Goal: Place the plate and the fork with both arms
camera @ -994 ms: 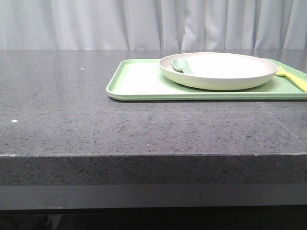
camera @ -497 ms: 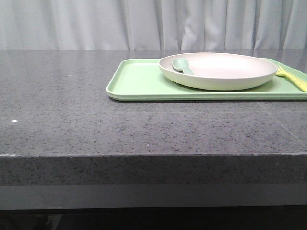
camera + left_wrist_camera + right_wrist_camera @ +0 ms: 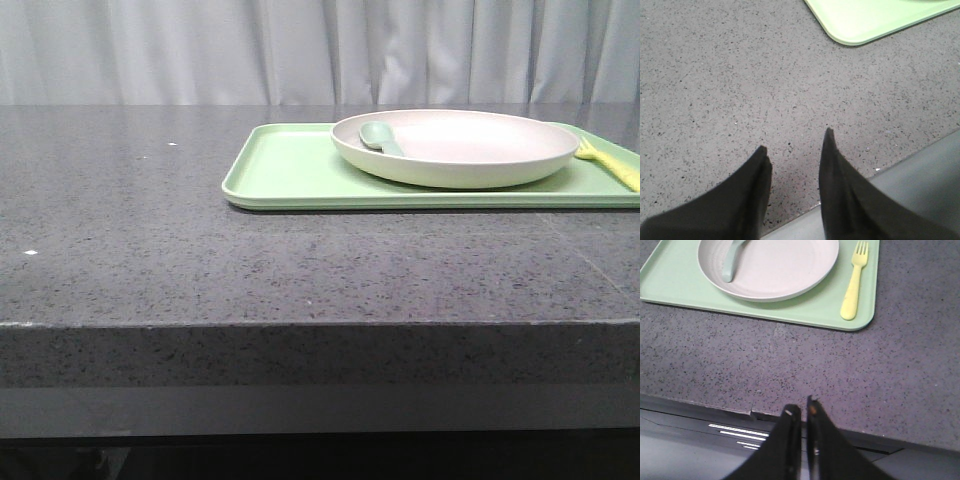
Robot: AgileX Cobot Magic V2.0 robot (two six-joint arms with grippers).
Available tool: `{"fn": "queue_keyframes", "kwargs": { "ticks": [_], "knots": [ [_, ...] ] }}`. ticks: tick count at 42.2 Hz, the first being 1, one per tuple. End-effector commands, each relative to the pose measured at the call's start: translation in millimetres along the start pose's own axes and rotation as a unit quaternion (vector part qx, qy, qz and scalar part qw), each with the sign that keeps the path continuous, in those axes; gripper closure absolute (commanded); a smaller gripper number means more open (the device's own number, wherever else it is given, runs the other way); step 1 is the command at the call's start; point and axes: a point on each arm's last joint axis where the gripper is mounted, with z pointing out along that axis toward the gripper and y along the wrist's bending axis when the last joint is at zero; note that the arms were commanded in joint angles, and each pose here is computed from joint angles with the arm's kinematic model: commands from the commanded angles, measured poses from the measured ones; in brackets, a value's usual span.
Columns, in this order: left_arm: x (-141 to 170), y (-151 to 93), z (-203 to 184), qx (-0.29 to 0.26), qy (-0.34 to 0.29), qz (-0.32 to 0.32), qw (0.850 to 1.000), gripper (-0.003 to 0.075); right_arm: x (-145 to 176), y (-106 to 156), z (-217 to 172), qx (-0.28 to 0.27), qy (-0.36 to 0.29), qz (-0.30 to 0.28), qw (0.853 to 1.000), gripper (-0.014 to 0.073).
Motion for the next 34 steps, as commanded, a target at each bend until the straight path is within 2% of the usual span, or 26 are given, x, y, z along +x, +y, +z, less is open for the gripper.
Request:
{"fn": "queue_keyframes", "kwargs": {
  "ticks": [1,6,9,12,16,34],
  "knots": [
    [-12.3,0.7,-6.7,-0.008,-0.046,-0.003,0.999,0.0477,-11.0,0.5,-4.7,0.0,-0.047,-0.008,0.999,0.0662],
    [-12.3,0.7,-6.7,-0.008,-0.046,-0.003,0.999,0.0478,-12.0,0.5,-4.8,0.0,-0.053,-0.008,0.999,0.0663],
    [-12.3,0.7,-6.7,-0.008,-0.046,-0.003,0.999,0.0504,-12.4,0.6,-4.8,0.0,-0.055,-0.008,0.998,0.0663],
    [-12.3,0.7,-6.7,-0.008,-0.046,-0.003,0.999,0.0589,-12.3,0.6,-4.8,0.0,-0.054,-0.008,0.998,0.0663],
    [-12.1,0.6,-6.7,-0.007,-0.045,-0.003,0.999,0.0738,-12.3,0.6,-4.8,0.0,-0.054,-0.008,0.998,0.0663],
    [-11.6,0.3,-6.6,-0.005,-0.042,-0.005,0.999,0.0738,-12.3,0.6,-4.8,0.0,-0.054,-0.008,0.998,0.0663]
  ]
}}
